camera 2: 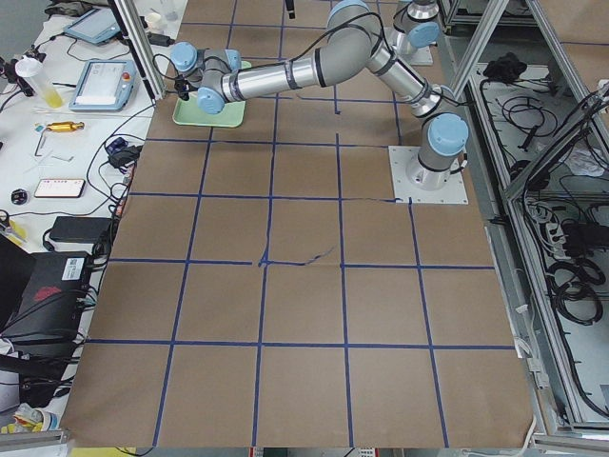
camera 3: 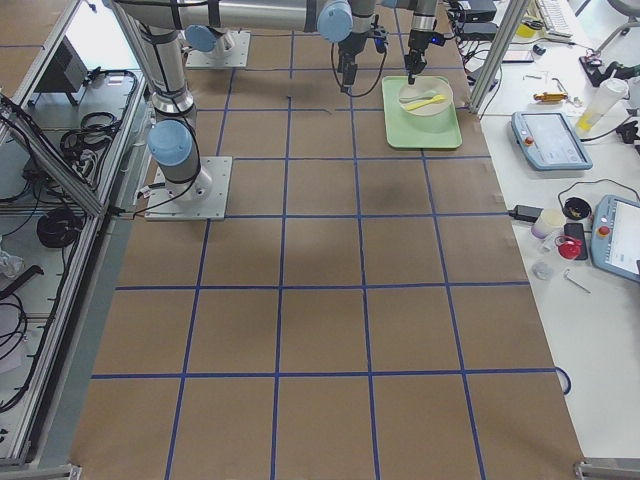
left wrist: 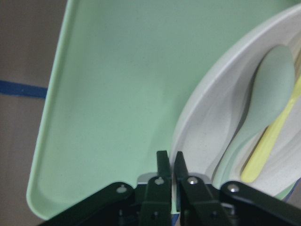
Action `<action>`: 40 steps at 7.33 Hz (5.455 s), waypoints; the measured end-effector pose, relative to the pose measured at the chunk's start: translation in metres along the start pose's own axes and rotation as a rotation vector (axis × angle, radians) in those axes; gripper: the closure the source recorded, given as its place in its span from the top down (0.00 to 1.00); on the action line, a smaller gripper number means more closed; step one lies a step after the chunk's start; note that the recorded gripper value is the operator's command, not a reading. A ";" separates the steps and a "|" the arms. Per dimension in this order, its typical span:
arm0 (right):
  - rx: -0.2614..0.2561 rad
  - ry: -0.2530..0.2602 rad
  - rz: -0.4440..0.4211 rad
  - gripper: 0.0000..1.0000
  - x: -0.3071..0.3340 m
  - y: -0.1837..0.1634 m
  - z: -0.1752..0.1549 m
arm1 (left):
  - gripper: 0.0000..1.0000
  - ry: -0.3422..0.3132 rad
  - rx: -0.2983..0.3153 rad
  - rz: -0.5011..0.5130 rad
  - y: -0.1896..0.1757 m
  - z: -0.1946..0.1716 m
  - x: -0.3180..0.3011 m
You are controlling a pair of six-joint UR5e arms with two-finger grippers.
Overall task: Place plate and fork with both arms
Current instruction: 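Carry the plate with the left gripper onto the green tray, then open and lift the left gripper while the right gripper approaches the plate, then lower the right gripper over the yellow fork and close on its handle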
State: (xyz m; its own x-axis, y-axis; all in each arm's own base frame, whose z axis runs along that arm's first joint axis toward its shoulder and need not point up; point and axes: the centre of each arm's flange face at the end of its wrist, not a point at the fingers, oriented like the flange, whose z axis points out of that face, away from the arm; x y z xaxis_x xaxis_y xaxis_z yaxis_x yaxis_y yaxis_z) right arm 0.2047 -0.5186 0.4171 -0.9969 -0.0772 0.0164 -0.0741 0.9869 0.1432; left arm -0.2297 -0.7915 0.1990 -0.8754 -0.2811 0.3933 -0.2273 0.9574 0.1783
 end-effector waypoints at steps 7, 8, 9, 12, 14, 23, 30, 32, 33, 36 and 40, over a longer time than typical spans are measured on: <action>0.000 0.005 -0.003 1.00 0.001 0.000 0.003 | 1.00 -0.054 0.011 0.087 0.019 -0.032 0.016; 0.023 0.006 -0.008 1.00 0.000 -0.003 0.001 | 1.00 -0.150 0.013 0.074 0.035 -0.068 0.011; 0.071 0.002 -0.010 1.00 -0.001 -0.012 0.001 | 1.00 -0.255 0.018 0.062 0.049 -0.098 -0.004; 0.178 -0.014 -0.010 1.00 -0.004 -0.046 0.011 | 1.00 -0.460 -0.052 0.084 0.077 -0.140 -0.110; 0.218 -0.046 -0.031 1.00 -0.009 -0.078 0.027 | 1.00 -0.482 -0.072 0.061 0.095 -0.160 -0.153; 0.292 -0.125 -0.131 0.70 -0.066 -0.209 0.119 | 1.00 -0.493 -0.140 0.000 0.223 -0.243 -0.119; 0.325 -0.110 -0.186 0.59 -0.073 -0.271 0.156 | 1.00 -0.516 -0.050 -0.027 0.237 -0.183 -0.093; 0.318 -0.117 -0.187 0.58 -0.074 -0.274 0.165 | 1.00 -0.518 -0.041 -0.027 0.242 -0.182 -0.087; 0.310 -0.118 -0.187 0.58 -0.075 -0.275 0.172 | 1.00 -0.519 -0.041 -0.028 0.242 -0.182 -0.086; 0.294 -0.118 -0.186 0.54 -0.075 -0.278 0.185 | 1.00 -0.521 -0.048 -0.028 0.243 -0.179 -0.087; 0.290 -0.120 -0.181 0.00 -0.075 -0.278 0.187 | 1.00 -0.524 -0.061 -0.031 0.244 -0.173 -0.091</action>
State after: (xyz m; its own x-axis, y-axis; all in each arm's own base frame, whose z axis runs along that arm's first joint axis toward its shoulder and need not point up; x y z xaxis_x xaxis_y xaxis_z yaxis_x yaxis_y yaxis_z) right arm 0.2951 -0.7603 0.1907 -0.9617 -0.2544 -0.1023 -0.2374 0.9592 -0.1538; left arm -0.1319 -0.5437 0.3625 -0.9682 -0.2230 -0.1138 -0.2446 0.9391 0.2414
